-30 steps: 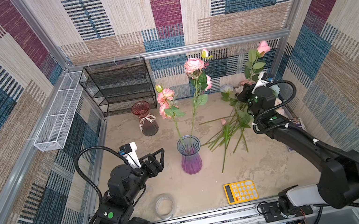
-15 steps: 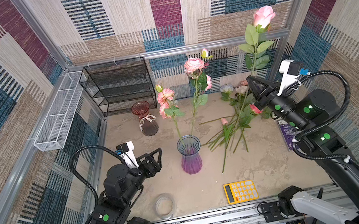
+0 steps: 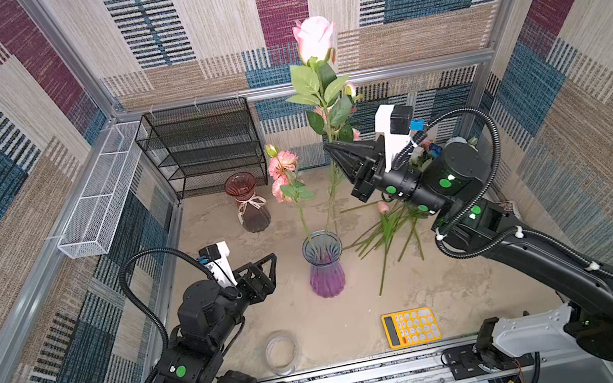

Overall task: Arrange the flowers into the vase
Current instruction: 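Carry the rose over the vase and lower its stem in with the right gripper, then open the right gripper and draw it back toward the flower pile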

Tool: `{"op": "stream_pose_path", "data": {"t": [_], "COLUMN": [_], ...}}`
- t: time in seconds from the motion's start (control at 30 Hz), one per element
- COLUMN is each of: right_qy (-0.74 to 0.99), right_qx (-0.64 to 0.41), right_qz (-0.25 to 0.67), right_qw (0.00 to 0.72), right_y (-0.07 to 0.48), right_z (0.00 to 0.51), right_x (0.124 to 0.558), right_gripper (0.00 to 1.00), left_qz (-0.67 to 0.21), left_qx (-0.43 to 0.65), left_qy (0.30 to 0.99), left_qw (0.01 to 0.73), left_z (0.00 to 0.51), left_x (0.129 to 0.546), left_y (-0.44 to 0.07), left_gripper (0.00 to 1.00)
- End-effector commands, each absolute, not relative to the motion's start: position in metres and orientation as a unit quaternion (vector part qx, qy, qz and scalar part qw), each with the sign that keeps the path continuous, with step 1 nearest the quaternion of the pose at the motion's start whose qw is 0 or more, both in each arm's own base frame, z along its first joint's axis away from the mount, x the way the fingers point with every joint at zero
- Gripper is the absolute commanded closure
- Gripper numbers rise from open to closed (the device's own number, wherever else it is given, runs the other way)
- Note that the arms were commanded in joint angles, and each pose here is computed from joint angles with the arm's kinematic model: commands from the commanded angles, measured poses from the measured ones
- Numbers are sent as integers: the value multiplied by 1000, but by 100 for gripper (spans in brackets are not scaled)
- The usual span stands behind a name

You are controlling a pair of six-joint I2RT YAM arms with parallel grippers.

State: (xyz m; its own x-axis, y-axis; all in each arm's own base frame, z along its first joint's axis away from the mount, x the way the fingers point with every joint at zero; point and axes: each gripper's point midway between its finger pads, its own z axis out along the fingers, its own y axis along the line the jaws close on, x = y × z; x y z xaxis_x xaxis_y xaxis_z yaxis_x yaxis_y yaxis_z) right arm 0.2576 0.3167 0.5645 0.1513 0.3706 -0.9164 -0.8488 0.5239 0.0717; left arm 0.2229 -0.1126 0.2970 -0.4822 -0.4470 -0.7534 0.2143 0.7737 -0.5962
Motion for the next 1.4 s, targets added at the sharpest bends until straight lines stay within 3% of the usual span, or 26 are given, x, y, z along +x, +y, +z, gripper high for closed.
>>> {"op": "stream_pose_path", "data": {"t": [0.0,0.37,0.67,0.77,1.13,1.37], "right_qy": [441,512,611,642,713,799], "right_qx": [-219,-224,-221,-222,-184,-68], "right_qz": [396,401,438,451,421,376], "right_qw": [775,726,621,579,530,464], "right_y": [312,338,334,331,280,230], "right_z": [592,479,413,393,341,255], "right_x": [265,288,273,263,233,270], "right_gripper": [100,100,58,49,42,47], "left_qz": [-321,-327,-342,-342,-335,-332], "left_qx": [-69,-69,-62,-59,-58,-58], "left_qy": [795,796,795,797,799,801], "left_qw": [511,504,497,494,496,494], "left_z": [300,293,296,296,291,283], "left_x": [223,226,230,231,236,236], "left_y": [-110,-114,-123,-125,-125,-125], "left_gripper": [16,16,16,16,16,16]}}
